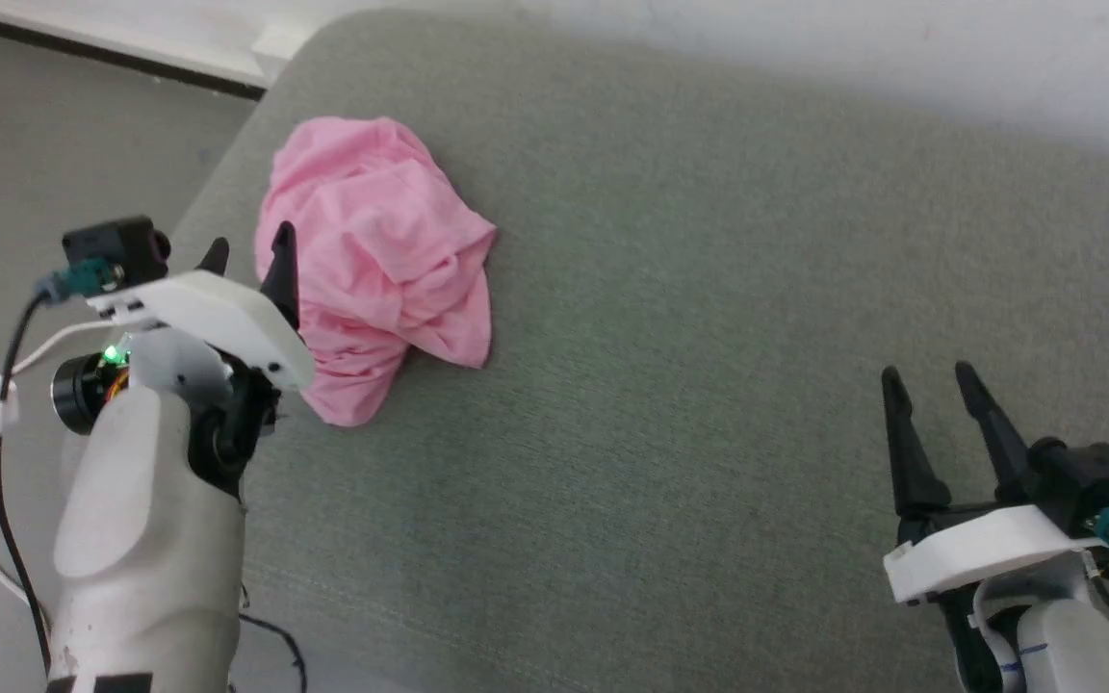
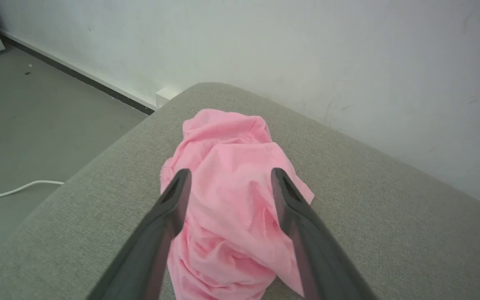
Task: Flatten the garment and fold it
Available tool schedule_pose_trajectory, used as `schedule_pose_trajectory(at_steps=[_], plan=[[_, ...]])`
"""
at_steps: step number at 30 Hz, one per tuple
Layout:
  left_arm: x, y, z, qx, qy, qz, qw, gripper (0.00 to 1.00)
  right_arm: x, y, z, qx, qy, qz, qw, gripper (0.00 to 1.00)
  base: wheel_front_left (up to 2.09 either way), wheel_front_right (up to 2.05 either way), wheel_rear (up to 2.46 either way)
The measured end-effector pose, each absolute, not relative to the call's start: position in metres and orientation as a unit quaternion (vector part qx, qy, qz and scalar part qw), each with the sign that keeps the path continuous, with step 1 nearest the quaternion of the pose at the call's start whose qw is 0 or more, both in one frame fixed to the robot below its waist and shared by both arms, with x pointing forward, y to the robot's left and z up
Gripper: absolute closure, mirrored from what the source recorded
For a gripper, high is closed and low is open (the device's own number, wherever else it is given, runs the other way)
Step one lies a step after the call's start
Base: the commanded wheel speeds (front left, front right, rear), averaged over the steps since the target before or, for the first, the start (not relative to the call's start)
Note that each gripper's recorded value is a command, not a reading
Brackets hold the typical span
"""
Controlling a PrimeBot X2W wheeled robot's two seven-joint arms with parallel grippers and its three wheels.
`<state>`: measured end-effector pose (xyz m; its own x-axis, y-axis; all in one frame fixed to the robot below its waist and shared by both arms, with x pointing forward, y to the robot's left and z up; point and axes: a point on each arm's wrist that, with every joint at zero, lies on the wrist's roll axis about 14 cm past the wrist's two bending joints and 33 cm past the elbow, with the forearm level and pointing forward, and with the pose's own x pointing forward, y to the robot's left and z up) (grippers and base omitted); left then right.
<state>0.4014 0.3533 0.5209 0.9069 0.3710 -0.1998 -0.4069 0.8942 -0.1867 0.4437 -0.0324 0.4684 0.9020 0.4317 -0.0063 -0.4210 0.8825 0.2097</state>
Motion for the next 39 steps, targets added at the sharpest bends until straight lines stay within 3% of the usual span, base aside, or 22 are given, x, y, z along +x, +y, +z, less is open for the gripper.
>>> schedule_pose_trajectory(at_steps=[9, 13, 14, 15, 16, 22, 29, 34, 39], plan=[[0.409, 0.340, 0.407, -0.161, 0.330, 0.220, 0.904, 0.00, 0.456, -0.066, 0.427, 0.101, 0.072, 0.172, 0.977, 0.00, 0.00, 0.00, 0.00], [0.409, 0.329, 0.382, -0.170, 0.378, 0.217, 0.884, 0.00, 0.457, -0.078, 0.416, 0.101, 0.084, 0.155, 0.979, 0.00, 0.00, 0.00, 0.00], [0.410, 0.328, 0.380, -0.170, 0.380, 0.216, 0.883, 0.05, 0.458, -0.079, 0.415, 0.101, 0.085, 0.153, 0.979, 0.00, 0.00, 0.00, 0.00], [0.411, 0.328, 0.380, -0.170, 0.380, 0.215, 0.883, 0.67, 0.458, -0.080, 0.414, 0.101, 0.085, 0.152, 0.980, 0.00, 0.00, 0.00, 0.00], [0.413, 0.328, 0.381, -0.170, 0.374, 0.215, 0.886, 1.00, 0.458, -0.079, 0.414, 0.101, 0.085, 0.153, 0.979, 0.00, 0.00, 0.00, 0.00], [0.434, 0.328, 0.421, -0.154, 0.282, 0.190, 0.928, 1.00, 0.453, -0.067, 0.420, 0.111, 0.081, 0.169, 0.976, 0.00, 0.00, 0.00, 0.00], [0.479, 0.321, 0.564, -0.101, 0.072, 0.118, 0.985, 1.00, 0.439, -0.057, 0.439, 0.130, 0.064, 0.181, 0.973, 0.00, 0.00, 0.00, 0.00], [0.496, 0.267, 0.650, -0.092, -0.034, 0.021, 0.995, 1.00, 0.431, -0.071, 0.452, 0.136, 0.048, 0.163, 0.976, 0.00, 0.00, 0.00, 0.00], [0.505, 0.183, 0.657, -0.121, -0.025, -0.088, 0.988, 1.00, 0.419, -0.099, 0.453, 0.134, 0.047, 0.125, 0.982, 0.00, 0.00, 0.00, 0.00]])
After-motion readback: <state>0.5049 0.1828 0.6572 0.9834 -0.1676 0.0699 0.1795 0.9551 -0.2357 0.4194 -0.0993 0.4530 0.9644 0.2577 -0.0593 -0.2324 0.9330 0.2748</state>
